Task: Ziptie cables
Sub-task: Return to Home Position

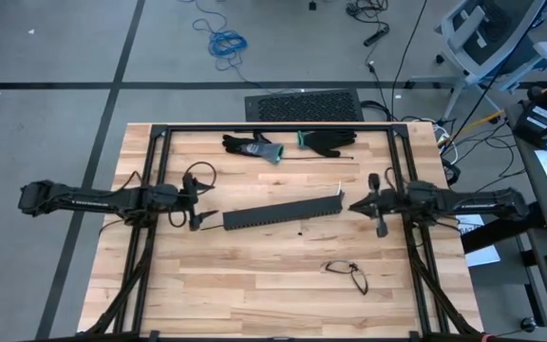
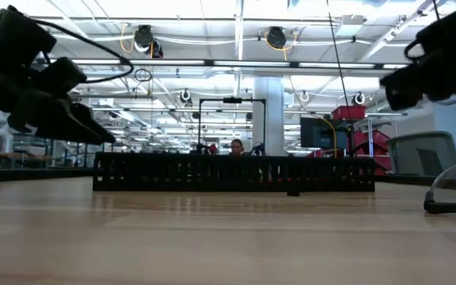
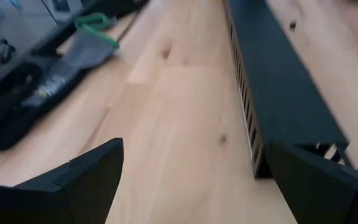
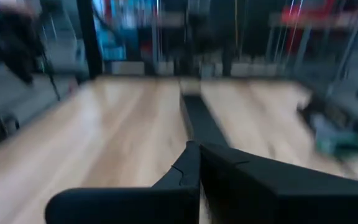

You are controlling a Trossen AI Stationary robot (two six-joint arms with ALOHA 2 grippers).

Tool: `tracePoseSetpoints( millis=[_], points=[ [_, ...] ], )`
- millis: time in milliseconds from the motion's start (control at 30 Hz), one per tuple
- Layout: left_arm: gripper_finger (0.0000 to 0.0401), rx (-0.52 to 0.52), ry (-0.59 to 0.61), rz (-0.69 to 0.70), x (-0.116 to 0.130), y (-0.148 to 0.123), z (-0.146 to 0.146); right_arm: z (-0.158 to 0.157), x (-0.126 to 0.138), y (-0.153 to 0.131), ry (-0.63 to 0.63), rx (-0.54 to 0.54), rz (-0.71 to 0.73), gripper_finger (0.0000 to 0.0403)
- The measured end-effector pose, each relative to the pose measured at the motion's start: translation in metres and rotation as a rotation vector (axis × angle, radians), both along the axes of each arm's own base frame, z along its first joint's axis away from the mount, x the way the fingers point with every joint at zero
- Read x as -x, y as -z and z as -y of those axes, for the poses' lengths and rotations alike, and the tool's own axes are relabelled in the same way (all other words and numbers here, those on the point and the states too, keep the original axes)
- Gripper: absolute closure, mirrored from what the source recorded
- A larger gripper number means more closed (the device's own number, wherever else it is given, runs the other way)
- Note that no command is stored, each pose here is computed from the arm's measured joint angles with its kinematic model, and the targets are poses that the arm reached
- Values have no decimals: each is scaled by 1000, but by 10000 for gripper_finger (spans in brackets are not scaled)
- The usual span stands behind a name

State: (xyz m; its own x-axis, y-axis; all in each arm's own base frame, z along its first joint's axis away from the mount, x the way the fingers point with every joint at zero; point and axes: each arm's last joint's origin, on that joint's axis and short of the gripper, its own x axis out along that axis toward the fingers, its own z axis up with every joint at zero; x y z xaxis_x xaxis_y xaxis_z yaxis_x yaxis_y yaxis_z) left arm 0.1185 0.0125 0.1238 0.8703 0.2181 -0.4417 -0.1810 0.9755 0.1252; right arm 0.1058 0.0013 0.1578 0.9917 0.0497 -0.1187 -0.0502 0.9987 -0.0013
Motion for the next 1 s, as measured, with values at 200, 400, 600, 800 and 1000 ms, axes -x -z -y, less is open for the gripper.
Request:
tracePoseSetpoints(
  millis=[200,400,600,800,1000],
  points=[
    [18,-11,0,177,5,-17,0,0,9,-20,-6,0,228,403],
    [18,-27,0,421,17,-39,1,-1,10,-24,-7,0,279,403],
    [18,-34,-4,505,22,-45,1,-1,10,-24,-13,-1,272,403],
    [18,-28,17,505,22,-45,4,-4,10,-24,-45,-5,270,403],
    [18,-21,43,507,22,-46,6,-9,10,-24,-91,-11,269,403]
  ],
)
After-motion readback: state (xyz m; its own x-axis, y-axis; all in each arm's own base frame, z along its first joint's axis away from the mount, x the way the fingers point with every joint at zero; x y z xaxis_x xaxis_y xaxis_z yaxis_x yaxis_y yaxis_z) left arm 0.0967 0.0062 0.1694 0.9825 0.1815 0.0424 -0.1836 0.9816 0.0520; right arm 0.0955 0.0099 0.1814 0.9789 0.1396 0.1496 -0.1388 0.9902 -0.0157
